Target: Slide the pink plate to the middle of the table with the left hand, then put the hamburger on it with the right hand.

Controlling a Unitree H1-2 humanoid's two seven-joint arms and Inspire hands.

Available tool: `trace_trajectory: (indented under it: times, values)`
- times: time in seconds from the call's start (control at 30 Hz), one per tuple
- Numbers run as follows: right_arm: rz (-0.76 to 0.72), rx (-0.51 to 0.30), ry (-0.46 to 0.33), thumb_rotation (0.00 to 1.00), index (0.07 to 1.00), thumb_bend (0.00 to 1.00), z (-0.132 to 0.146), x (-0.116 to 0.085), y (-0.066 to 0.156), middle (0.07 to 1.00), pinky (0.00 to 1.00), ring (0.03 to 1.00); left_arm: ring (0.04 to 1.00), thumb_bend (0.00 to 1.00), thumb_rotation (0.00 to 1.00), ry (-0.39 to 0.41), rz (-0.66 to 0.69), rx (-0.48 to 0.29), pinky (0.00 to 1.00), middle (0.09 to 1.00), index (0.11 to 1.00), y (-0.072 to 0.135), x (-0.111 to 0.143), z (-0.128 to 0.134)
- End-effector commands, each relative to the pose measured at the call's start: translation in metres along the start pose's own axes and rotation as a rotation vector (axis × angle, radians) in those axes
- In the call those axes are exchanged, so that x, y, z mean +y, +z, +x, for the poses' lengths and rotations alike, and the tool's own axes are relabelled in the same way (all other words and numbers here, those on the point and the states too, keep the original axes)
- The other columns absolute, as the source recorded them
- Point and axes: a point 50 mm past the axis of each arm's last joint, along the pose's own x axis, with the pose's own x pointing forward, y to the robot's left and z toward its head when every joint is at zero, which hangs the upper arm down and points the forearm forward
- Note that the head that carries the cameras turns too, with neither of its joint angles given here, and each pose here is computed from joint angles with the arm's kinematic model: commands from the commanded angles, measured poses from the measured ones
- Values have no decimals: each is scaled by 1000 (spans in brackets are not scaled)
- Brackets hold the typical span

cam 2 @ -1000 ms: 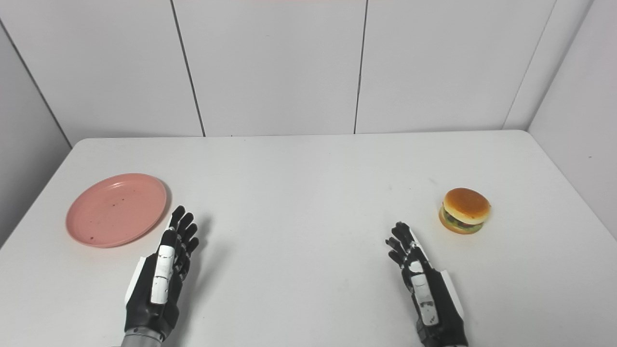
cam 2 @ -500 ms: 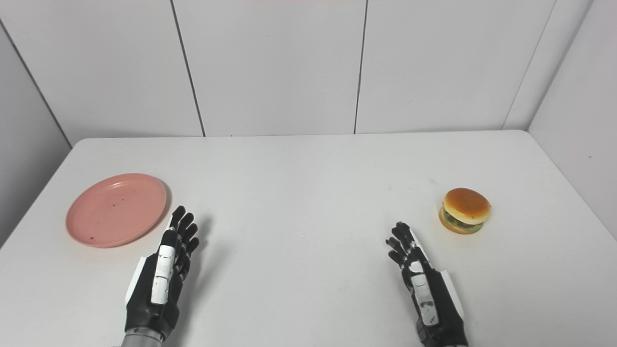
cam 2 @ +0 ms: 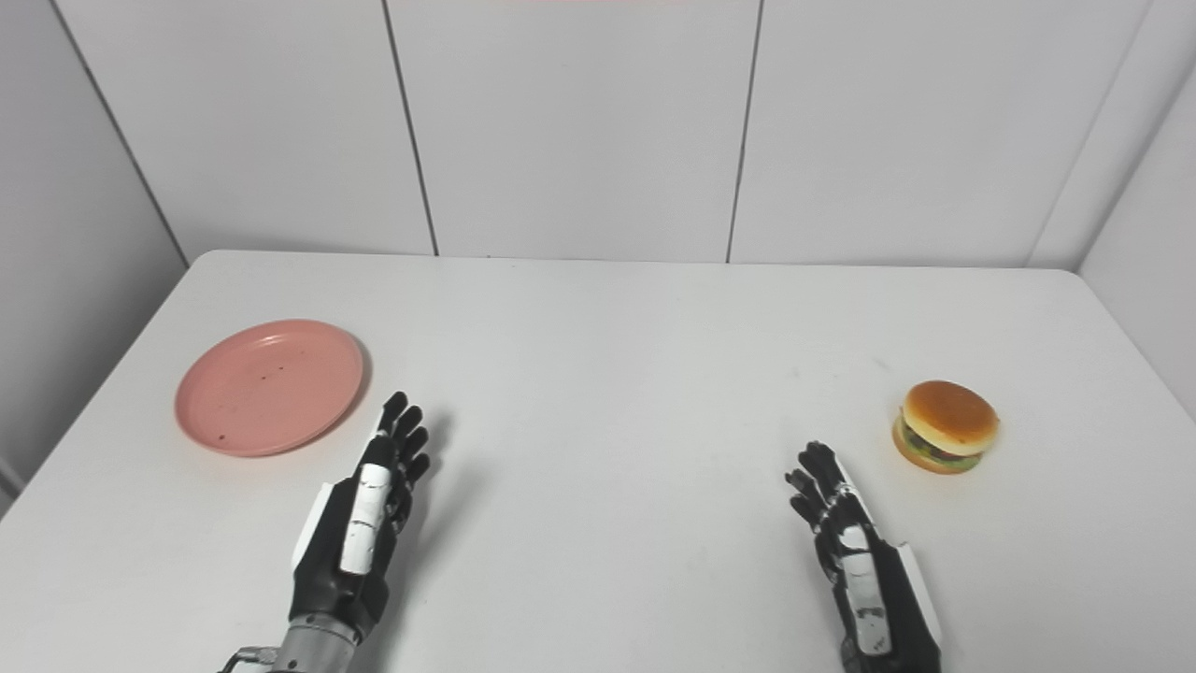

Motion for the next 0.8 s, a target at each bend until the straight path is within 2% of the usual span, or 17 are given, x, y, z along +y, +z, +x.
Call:
trace_trajectory:
  times: [0.0,0.33,0.43,0.77]
  values:
    - [-41,15,-4,1000,941,928,-9,-23,-4,951,959,938,998,865,908,42,-7,37,1000,1000,997,-12,-4,-21]
    - [-37,22,7,1000,945,914,-11,-47,-20,965,972,952,995,796,958,45,-2,52,1000,1000,1000,-22,-26,-18]
    - [-34,21,8,1000,949,912,-12,-48,-23,969,978,956,997,755,968,43,1,51,1000,1000,1000,-26,-26,-18]
    - [-30,20,13,1000,941,896,-13,-43,-31,959,974,945,999,762,958,36,12,39,1000,1000,1000,-36,-20,-21]
